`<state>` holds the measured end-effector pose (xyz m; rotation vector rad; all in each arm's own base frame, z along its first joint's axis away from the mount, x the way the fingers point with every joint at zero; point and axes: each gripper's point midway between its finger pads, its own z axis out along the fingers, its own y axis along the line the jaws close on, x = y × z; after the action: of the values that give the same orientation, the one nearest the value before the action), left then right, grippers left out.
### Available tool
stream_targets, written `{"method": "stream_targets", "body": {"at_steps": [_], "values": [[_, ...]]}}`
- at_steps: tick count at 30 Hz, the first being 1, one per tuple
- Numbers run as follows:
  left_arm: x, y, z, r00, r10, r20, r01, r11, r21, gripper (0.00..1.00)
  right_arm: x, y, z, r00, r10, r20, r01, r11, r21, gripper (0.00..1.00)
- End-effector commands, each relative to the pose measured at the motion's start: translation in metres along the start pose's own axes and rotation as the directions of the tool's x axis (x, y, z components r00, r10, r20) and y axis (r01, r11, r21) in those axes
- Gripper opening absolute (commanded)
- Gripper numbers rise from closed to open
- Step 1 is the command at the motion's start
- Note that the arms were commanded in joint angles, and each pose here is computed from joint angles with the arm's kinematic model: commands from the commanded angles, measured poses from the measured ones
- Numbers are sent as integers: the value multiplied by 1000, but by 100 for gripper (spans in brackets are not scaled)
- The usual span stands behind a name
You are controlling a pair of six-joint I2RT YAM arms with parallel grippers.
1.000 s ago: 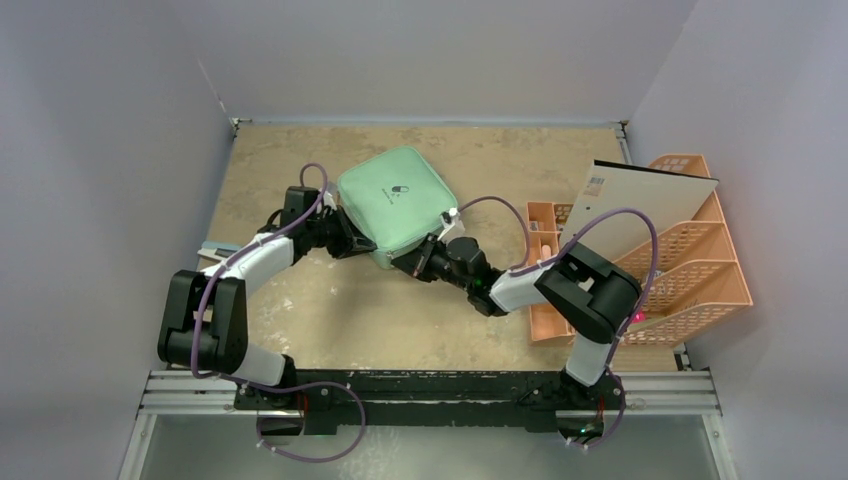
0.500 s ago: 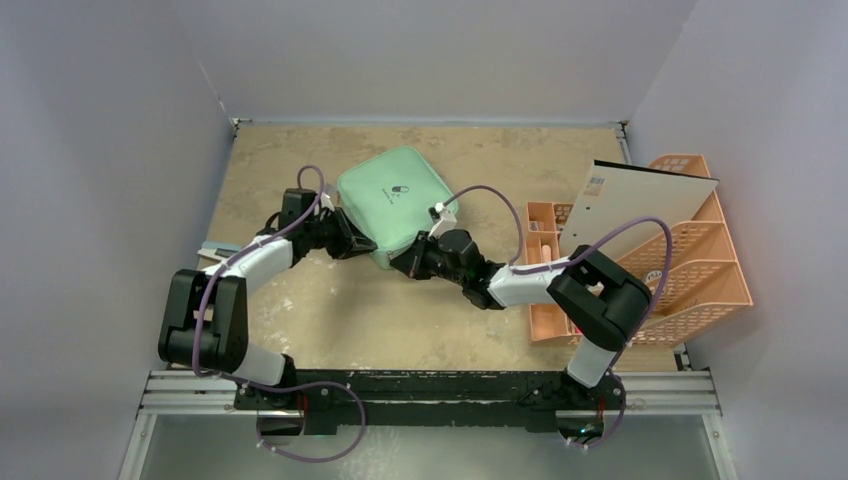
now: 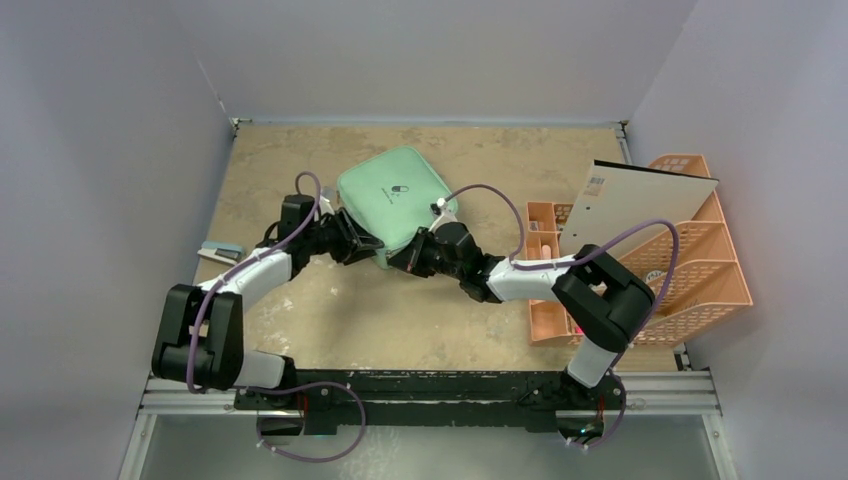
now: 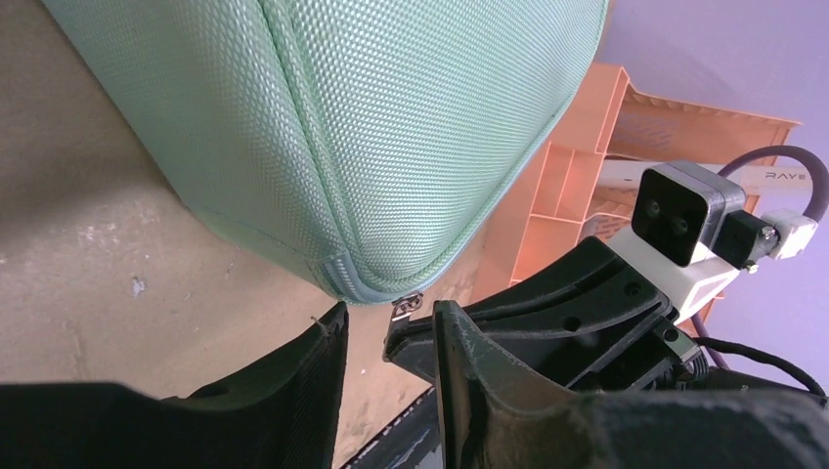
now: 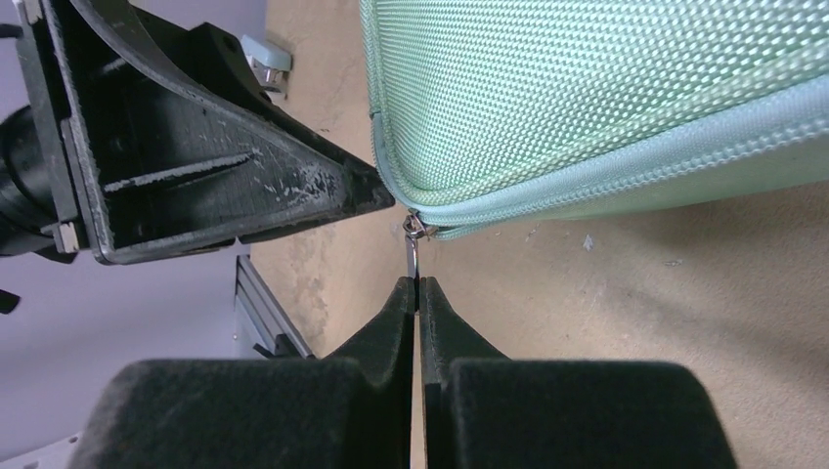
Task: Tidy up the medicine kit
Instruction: Zip the medicine box at the center of the board.
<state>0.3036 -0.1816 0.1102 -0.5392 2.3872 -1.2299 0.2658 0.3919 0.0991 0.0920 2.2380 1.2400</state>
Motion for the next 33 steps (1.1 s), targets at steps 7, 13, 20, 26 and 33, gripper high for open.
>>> {"method": "stream_targets", "body": {"at_steps": [7, 13, 20, 26, 33], "values": [[11, -11, 13, 1000, -17, -15, 18, 997, 73, 35, -4, 28, 1, 997, 76, -30, -79, 992, -101, 0], [12, -12, 21, 1000, -26, -18, 27, 997, 77, 31, -3, 28, 3, 993, 107, -45, -112, 987, -113, 0], [20, -12, 26, 999, -42, -25, 44, 996, 83, 28, -3, 27, 2, 990, 130, -48, -135, 983, -121, 0], [14, -15, 26, 1000, -23, -7, 23, 997, 74, 19, 5, 7, -3, 994, 102, -49, -104, 993, -58, 3], [10, -17, 27, 1000, -12, 3, 11, 997, 72, 8, 0, 6, -17, 997, -68, -48, 66, 997, -41, 27]]}}
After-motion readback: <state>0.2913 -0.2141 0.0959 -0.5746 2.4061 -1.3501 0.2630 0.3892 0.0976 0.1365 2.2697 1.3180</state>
